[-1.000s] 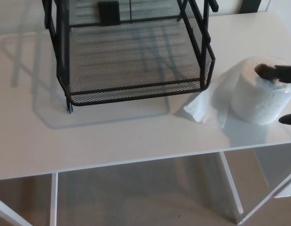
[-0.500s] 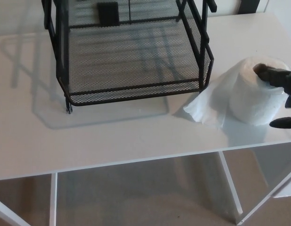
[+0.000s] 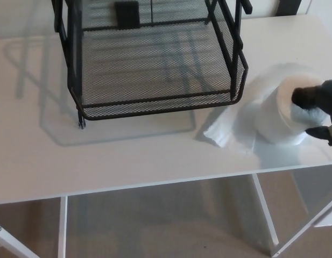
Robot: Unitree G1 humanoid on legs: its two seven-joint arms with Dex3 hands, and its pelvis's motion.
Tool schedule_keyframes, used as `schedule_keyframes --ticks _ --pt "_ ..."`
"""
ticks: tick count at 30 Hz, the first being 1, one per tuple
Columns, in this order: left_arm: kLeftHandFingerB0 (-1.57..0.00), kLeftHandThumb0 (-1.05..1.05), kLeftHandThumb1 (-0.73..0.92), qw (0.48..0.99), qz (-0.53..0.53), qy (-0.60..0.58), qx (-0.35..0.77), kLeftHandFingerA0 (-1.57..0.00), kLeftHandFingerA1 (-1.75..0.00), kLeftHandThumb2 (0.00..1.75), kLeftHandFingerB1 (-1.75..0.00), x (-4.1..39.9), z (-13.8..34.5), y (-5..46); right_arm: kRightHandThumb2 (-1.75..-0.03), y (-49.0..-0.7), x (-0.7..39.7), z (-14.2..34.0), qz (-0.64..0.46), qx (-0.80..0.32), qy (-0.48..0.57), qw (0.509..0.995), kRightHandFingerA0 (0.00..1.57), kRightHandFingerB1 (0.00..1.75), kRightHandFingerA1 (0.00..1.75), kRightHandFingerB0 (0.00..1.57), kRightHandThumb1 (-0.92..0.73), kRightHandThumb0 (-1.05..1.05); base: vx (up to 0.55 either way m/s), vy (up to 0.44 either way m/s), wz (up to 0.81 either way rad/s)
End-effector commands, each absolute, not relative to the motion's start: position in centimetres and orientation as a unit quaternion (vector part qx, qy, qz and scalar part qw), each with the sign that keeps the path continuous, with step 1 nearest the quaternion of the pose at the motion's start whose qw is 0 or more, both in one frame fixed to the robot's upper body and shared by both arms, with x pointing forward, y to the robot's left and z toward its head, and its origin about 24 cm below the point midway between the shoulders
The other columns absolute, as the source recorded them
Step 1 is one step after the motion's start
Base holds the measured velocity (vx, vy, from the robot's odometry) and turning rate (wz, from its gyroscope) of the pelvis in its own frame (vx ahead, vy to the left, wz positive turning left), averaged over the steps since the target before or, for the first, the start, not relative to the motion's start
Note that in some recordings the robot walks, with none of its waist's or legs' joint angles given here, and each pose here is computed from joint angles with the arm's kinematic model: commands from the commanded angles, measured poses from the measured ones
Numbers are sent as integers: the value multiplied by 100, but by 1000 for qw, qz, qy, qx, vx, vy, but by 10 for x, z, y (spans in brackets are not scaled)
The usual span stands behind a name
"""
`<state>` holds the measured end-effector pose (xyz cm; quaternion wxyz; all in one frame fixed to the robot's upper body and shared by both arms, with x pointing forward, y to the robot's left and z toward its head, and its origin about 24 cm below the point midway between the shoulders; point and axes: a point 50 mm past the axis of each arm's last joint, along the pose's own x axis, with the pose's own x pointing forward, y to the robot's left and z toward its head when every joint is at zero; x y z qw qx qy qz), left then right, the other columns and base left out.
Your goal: The robot walks towards a desk on which a file tray is kept in the middle and a toilet paper roll is kept on its right. The robot uses its right hand to hook on finger in the gap of the roll and grabs it, lifts it and places it on the tray.
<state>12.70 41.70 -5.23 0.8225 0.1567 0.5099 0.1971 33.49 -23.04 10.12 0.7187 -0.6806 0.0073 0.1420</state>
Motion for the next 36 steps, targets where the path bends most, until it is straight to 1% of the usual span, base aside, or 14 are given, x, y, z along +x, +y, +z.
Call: schedule_keyframes --ticks 1,3,4,5,6,7,8,15,16,19,20,21,22,36 --pt "-32 -105 73 812 183 519 194 -74 -123 107 -116 125 -50 420 -80 -228 323 76 132 -687 -34 714 92 79 143 93 -66 -20 0 0 0" --pt "-5 -87 20 816 186 516 183 -103 -124 120 -77 125 -50 420 -73 -228 322 74 130 -684 -34 717 90 77 147 92 -64 -21 0 0 0" --pt "-5 -87 20 818 191 514 173 -103 -124 120 -77 125 -51 420 -73 -229 322 74 129 -683 -36 718 90 77 147 92 -64 -21 0 0 0" --pt "-30 -105 74 815 182 517 189 -77 -123 104 -114 126 -50 420 -72 -229 321 73 126 -682 -36 719 92 75 138 92 -65 -22 0 0 0" --pt "-30 -105 74 814 178 518 196 -77 -123 104 -114 127 -50 419 -72 -230 320 73 124 -682 -37 720 92 75 138 92 -65 -22 0 0 0" --pt "-2 -88 19 816 178 516 189 -95 -120 118 -75 126 -50 419 -75 -230 319 71 117 -679 -47 724 96 73 138 96 -60 -20 0 0 0" --pt "-33 -105 73 817 182 516 184 -77 -122 100 -105 125 -51 419 -77 -231 318 68 113 -675 -53 727 96 74 139 96 -61 -20 0 0 0" --pt "-39 -105 73 811 177 520 202 -78 -122 103 -108 128 -50 419 -68 -237 318 75 109 -661 -62 739 97 72 134 94 -62 -21 0 0 0" --pt "-14 -85 11 813 165 518 210 -94 -118 115 -81 129 -49 420 -62 -239 318 80 109 -663 -60 738 93 65 136 92 -64 -24 0 0 0" --pt "-8 -86 14 817 173 514 195 -93 -119 115 -78 128 -47 422 -66 -243 319 88 104 -663 -66 738 88 69 149 90 -65 -23 0 0 0" --pt "-36 -105 71 817 174 514 194 -74 -123 102 -109 129 -46 422 -68 -244 320 93 100 -663 -65 739 84 67 152 89 -66 -26 0 0 0" --pt "-3 -92 14 818 173 513 194 -87 -117 117 -77 129 -46 422 -67 -246 321 101 94 -661 -64 742 85 70 153 89 -69 -21 0 0 0" --pt "-32 -105 71 818 174 513 193 -73 -124 102 -116 129 -46 422 -63 -250 324 112 88 -660 -63 743 87 64 139 89 -71 -21 0 0 0" --pt "-40 -105 70 811 178 518 206 -82 -123 105 -120 124 -46 425 -59 -269 335 243 -26 -630 -186 753 88 61 144 85 -66 -23 0 0 0"
